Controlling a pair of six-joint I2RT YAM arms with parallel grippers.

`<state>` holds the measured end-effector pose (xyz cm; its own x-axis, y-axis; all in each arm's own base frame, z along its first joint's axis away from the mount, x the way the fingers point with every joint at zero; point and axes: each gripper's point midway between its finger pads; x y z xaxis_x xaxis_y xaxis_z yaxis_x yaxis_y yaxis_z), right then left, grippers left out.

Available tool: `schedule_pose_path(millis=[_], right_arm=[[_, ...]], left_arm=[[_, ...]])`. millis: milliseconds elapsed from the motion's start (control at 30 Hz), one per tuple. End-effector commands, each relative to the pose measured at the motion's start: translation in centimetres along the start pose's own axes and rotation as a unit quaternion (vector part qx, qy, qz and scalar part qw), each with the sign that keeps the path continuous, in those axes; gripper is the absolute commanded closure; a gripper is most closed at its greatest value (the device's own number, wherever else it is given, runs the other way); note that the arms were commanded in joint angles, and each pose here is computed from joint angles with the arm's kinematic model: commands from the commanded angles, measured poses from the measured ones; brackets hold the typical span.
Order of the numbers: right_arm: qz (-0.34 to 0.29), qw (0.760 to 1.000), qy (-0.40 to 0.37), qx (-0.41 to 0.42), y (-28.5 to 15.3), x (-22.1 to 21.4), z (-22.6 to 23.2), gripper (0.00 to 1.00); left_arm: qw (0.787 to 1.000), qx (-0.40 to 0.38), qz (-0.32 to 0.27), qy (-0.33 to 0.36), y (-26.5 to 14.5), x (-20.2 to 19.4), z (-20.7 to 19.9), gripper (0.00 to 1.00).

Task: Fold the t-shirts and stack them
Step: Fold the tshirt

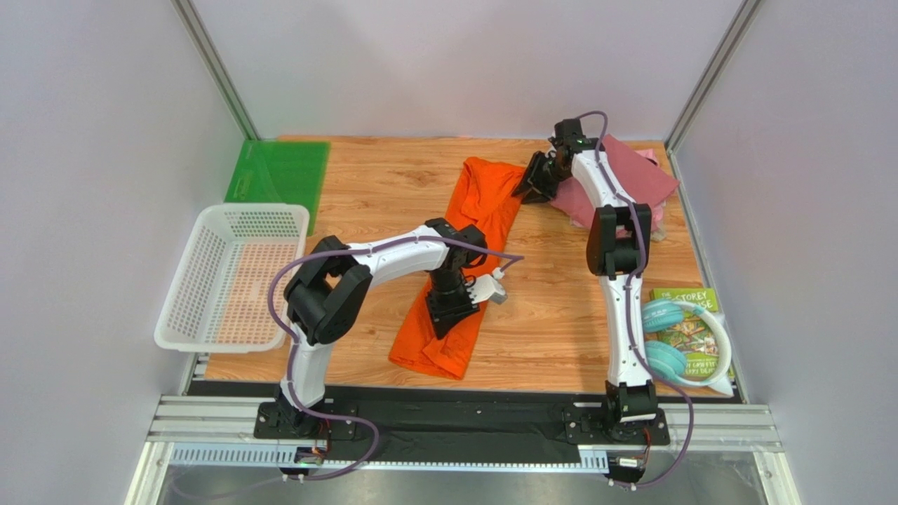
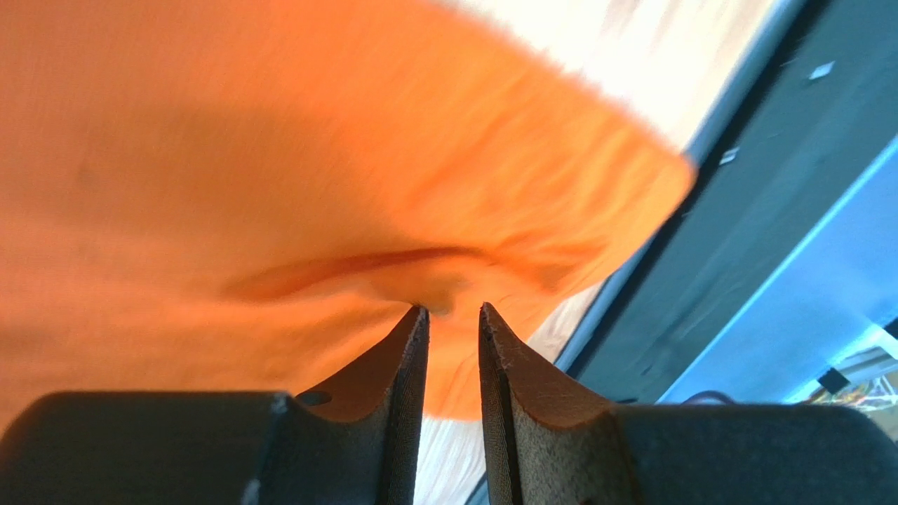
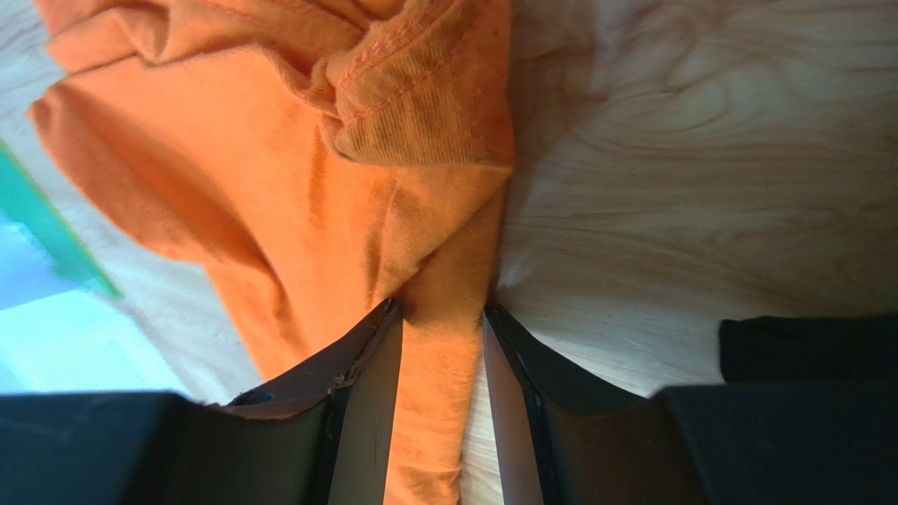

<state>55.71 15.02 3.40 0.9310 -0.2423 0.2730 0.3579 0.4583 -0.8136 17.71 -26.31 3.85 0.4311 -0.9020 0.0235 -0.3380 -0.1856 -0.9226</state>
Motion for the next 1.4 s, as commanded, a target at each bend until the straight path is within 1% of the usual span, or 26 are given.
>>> schedule_pose_path(millis=[0,67,167,200,267,300,367,400,433,467,500,533,567,600,633,667,700,733,767,800,833,900,967,1000,1100,1367], right_arm=[[0.0,1.0,0.007,0.026,0.6,0.3,0.8,0.59],[-0.005,0.999,-0.001,0.04,0.6,0.6,1.3,0.59],[-0.02,0.998,-0.016,0.048,-0.7,1.4,2.4,0.59],[-0.03,0.998,-0.023,0.045,-2.3,1.7,3.1,0.59],[-0.041,0.998,-0.039,0.038,-4.0,1.6,4.0,0.59],[-0.062,0.996,-0.055,0.03,-6.5,2.1,4.8,0.59],[-0.052,0.997,-0.062,0.008,-7.9,0.4,4.9,0.59],[-0.055,0.996,-0.072,-0.014,-8.6,-0.1,4.6,0.59],[-0.047,0.995,-0.084,-0.026,-10.3,-2.1,5.5,0.59],[-0.041,0.994,-0.092,-0.038,-10.6,-3.3,5.5,0.59],[-0.041,0.993,-0.103,-0.051,-11.2,-4.3,5.7,0.59],[-0.043,0.989,-0.132,-0.045,-12.4,-6.1,7.8,0.59],[-0.015,0.989,-0.138,-0.055,-11.6,-9.0,7.2,0.58],[-0.001,0.987,-0.148,-0.058,-11.3,-10.8,7.2,0.58],[0.01,0.984,-0.173,-0.049,-10.8,-13.1,9.0,0.58],[0.029,0.982,-0.182,-0.05,-10.9,-15.9,8.9,0.58],[0.032,0.979,-0.192,-0.058,-10.7,-17.1,9.1,0.58],[0.045,0.973,-0.218,-0.056,-10.4,-19.3,10.4,0.58],[0.059,0.971,-0.224,-0.063,-10.5,-21.1,10.2,0.58],[0.068,0.966,-0.24,-0.063,-10.5,-23.0,11.0,0.58],[0.071,0.965,-0.245,-0.06,-10.4,-24.1,11.3,0.59],[0.092,0.957,-0.27,-0.059,-10.2,-27.6,11.9,0.59],[0.108,0.952,-0.282,-0.057,-10.1,-29.8,12.3,0.59],[0.123,0.945,-0.296,-0.057,-10.0,-31.8,12.5,0.59],[0.14,0.939,-0.31,-0.053,-9.5,-34.4,13.0,0.59],[0.157,0.928,-0.335,-0.038,-9.0,-37.8,15.2,0.6]], left_arm=[[0.998,-0.058,-0.002,-0.005,-0.7,0.0,-2.7,0.7],[0.997,-0.071,-0.003,-0.001,-1.0,-0.5,-3.4,0.7],[0.997,-0.072,-0.009,0.007,-2.1,-1.1,-4.0,0.7],[0.997,-0.074,-0.017,0.008,-2.8,-1.1,-4.0,0.71],[0.994,-0.075,-0.077,0.002,-6.3,-0.4,-3.8,0.71],[0.992,-0.07,-0.105,-0.003,-7.9,0.0,-3.4,0.71],[0.98,-0.055,-0.192,-0.027,-13.4,1.0,-1.7,0.71],[0.974,-0.046,-0.22,-0.041,-15.3,1.1,-1.0,0.72],[0.964,-0.026,-0.257,-0.067,-17.7,0.6,0.8,0.72],[0.955,-0.008,-0.288,-0.073,-19.7,0.8,1.6,0.72],[0.948,0.0,-0.304,-0.096,-20.8,0.6,2.3,0.72],[0.936,0.021,-0.331,-0.122,-22.4,-0.4,3.8,0.72],[0.926,0.031,-0.35,-0.137,-22.9,-0.5,4.8,0.72],[0.916,0.031,-0.364,-0.167,-23.2,-0.9,5.4,0.72],[0.896,0.059,-0.4,-0.182,-24.7,-1.3,6.9,0.72],[0.894,0.059,-0.392,-0.21,-23.1,-2.1,7.7,0.72],[0.889,0.069,-0.392,-0.225,-22.7,-2.5,8.4,0.72],[0.886,0.082,-0.386,-0.242,-22.0,-2.9,9.2,0.72],[0.89,0.078,-0.37,-0.255,-20.6,-3.4,9.5,0.73],[0.892,0.075,-0.359,-0.265,-19.8,-3.6,9.8,0.73],[0.893,0.071,-0.348,-0.278,-18.7,-4.1,10.0,0.73],[0.892,0.075,-0.34,-0.286,-18.0,-4.4,10.3,0.73],[0.893,0.091,-0.332,-0.289,-17.5,-4.9,10.9,0.73],[0.893,0.096,-0.328,-0.291,-17.4,-5.0,11.2,0.73],[0.898,0.088,-0.319,-0.291,-17.0,-5.1,11.1,0.73],[0.902,0.093,-0.304,-0.293,-16.3,-5.5,11.6,0.73]])
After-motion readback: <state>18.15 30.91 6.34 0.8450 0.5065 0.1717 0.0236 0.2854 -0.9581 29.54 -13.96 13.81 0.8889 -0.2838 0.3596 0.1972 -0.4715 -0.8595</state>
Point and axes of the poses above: each gripper's point midway between its finger pads, its own y axis out along the fingers, its own z axis along the line the jaws close on, x = y × z, and after that the axes turned 10 degrees about -y, right-handed
